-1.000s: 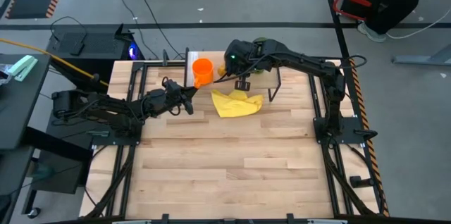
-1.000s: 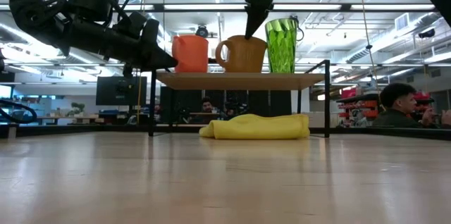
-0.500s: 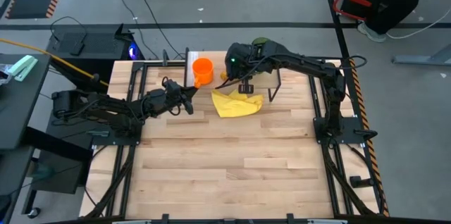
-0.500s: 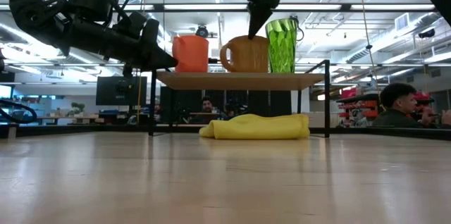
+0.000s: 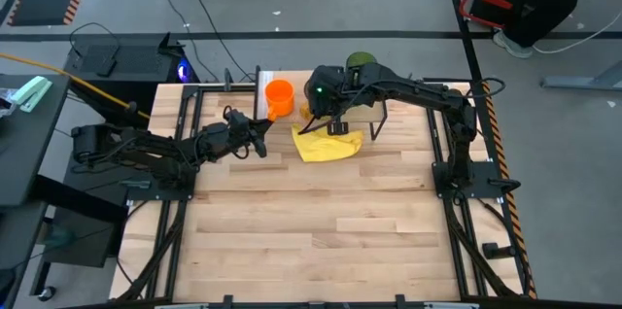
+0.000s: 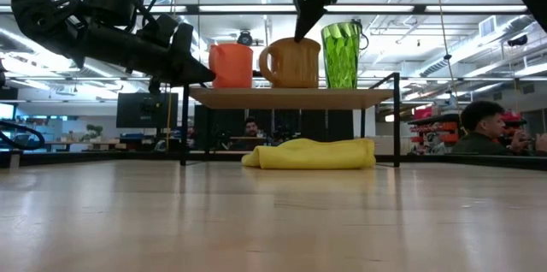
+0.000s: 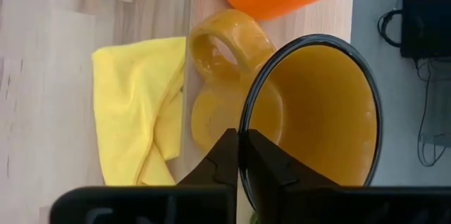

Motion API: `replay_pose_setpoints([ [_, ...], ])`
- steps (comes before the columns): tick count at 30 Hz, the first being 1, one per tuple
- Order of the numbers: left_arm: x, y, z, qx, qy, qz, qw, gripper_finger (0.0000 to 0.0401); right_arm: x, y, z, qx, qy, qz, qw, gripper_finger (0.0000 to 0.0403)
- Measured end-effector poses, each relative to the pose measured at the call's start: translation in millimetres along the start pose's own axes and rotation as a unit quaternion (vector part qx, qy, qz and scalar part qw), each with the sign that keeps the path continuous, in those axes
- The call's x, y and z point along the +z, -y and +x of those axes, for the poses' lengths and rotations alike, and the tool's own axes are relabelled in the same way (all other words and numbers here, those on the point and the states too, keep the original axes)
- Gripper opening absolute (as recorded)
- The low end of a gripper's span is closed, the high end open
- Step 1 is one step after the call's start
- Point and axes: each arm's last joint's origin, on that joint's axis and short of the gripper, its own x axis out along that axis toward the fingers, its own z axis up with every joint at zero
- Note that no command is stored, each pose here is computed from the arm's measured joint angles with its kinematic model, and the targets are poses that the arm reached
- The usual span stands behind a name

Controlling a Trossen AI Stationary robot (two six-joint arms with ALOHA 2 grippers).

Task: Stack small to large cups/mugs on shelf
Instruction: Adjust the orange mug and yellow mug

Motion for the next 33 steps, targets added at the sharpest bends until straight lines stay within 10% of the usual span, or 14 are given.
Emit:
replay_pose_setpoints([
  [33,0.0,0.1,0.0,-0.001,0.0,0.0,1.0,0.0111,0.7,-3.1,-2.8,-0.041,-0.016,0.055,0.998,0.0085],
])
